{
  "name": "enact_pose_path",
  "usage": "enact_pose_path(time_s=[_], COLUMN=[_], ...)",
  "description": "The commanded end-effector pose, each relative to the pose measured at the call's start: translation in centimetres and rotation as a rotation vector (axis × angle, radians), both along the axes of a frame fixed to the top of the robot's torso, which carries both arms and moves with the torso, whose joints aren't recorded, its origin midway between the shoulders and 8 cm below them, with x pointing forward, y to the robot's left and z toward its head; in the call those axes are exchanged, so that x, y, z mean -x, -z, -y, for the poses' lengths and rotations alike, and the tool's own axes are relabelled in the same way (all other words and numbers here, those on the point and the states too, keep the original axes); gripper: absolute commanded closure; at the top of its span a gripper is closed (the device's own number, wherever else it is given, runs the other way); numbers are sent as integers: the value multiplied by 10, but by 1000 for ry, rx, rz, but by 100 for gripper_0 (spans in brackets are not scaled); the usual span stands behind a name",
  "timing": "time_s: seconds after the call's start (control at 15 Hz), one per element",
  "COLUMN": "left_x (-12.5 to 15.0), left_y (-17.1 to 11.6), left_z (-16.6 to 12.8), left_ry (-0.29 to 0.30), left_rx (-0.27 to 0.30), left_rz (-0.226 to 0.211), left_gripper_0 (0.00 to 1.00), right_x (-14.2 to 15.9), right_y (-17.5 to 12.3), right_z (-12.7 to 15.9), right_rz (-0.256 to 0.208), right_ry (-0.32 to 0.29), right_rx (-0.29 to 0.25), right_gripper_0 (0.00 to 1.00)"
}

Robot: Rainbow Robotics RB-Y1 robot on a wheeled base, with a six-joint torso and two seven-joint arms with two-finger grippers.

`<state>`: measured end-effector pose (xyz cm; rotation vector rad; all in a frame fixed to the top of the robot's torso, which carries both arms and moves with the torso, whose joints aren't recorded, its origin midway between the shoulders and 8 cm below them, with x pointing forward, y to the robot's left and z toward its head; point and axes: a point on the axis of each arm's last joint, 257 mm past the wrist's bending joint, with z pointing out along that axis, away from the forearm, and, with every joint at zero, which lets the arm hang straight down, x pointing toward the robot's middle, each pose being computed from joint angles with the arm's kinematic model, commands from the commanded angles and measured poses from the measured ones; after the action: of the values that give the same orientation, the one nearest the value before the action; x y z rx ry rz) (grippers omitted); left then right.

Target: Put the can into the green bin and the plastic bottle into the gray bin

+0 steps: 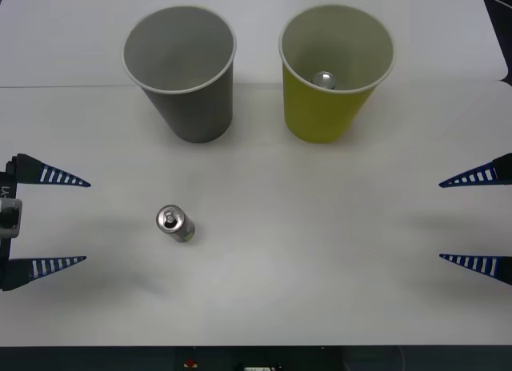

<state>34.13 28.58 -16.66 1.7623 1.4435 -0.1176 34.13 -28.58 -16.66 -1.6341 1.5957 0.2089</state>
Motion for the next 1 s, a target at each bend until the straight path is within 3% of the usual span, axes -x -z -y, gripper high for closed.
enact_pose_path(time_s=[0.07, 0.47, 0.67, 1.0], left_x=[0, -8, -11, -18], left_y=[0, 2, 7, 22], left_z=[0, -6, -18, -17], left_ry=[0, -35, -87, -53], left_rx=[0, 22, 112, 223], left_rz=[0, 22, -35, -71], left_gripper_0=[0, 0, 0, 0], right_x=[0, 0, 0, 0], right_y=[0, 0, 0, 0], right_z=[0, 0, 0, 0], right_rz=[0, 0, 0, 0], right_ry=[0, 0, 0, 0], right_rx=[0, 0, 0, 0], right_gripper_0=[0, 0, 0, 0])
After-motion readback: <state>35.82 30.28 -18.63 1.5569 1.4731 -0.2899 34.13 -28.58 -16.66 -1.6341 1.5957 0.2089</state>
